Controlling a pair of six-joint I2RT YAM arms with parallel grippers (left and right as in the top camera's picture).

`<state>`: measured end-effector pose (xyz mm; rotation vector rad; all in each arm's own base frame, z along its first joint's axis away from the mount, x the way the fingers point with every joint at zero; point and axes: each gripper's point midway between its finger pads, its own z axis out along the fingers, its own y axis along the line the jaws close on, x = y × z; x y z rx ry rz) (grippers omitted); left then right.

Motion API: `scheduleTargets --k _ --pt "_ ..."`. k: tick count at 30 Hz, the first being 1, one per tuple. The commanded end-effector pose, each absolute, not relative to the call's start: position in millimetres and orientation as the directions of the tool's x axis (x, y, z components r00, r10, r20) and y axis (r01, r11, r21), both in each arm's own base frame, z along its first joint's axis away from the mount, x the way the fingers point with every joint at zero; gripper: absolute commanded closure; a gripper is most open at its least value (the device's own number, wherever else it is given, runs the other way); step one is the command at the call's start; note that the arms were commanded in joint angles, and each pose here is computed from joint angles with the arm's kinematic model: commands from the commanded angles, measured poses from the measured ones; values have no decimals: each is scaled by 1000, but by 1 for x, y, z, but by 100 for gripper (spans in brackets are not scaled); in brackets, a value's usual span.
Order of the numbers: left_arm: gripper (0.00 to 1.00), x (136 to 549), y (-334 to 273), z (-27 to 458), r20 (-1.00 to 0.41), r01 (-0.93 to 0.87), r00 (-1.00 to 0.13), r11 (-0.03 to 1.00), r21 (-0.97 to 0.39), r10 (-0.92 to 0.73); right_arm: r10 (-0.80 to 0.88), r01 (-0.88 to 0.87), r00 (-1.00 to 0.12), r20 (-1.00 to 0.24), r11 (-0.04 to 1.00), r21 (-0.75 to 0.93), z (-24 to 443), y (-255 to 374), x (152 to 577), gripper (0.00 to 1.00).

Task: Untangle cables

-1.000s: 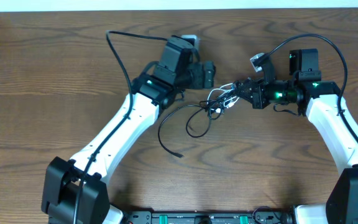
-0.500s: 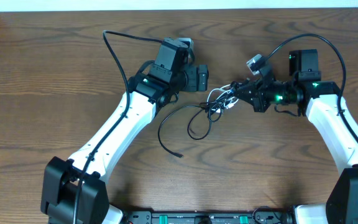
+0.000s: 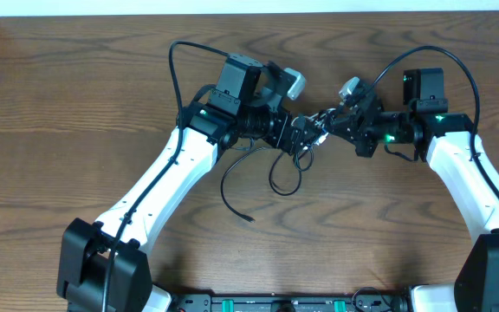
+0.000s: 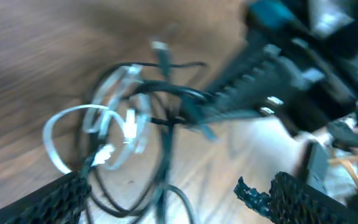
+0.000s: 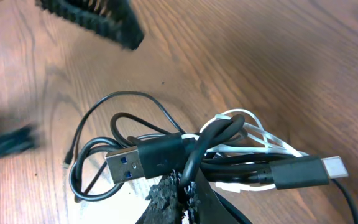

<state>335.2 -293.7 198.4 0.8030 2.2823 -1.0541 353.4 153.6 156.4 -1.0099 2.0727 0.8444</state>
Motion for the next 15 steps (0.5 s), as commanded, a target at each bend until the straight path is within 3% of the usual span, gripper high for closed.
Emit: scheduleTargets --k 1,8,12,15 --pt "10 320 -304 216 -700 775 -626 379 -506 344 -357 -814 -481 -801 520 257 167 146 360 99" --pt "13 299 -312 233 -746 824 -565 203 -529 352 -311 -776 -530 -789 554 303 168 141 364 99" --pt "12 299 -313 234 -751 828 -559 200 -524 351 -271 -796 -526 -806 492 353 179 150 357 99" --pt "13 313 -308 224 -748 829 -557 294 -476 360 -238 -817 -515 -823 428 388 189 158 350 99"
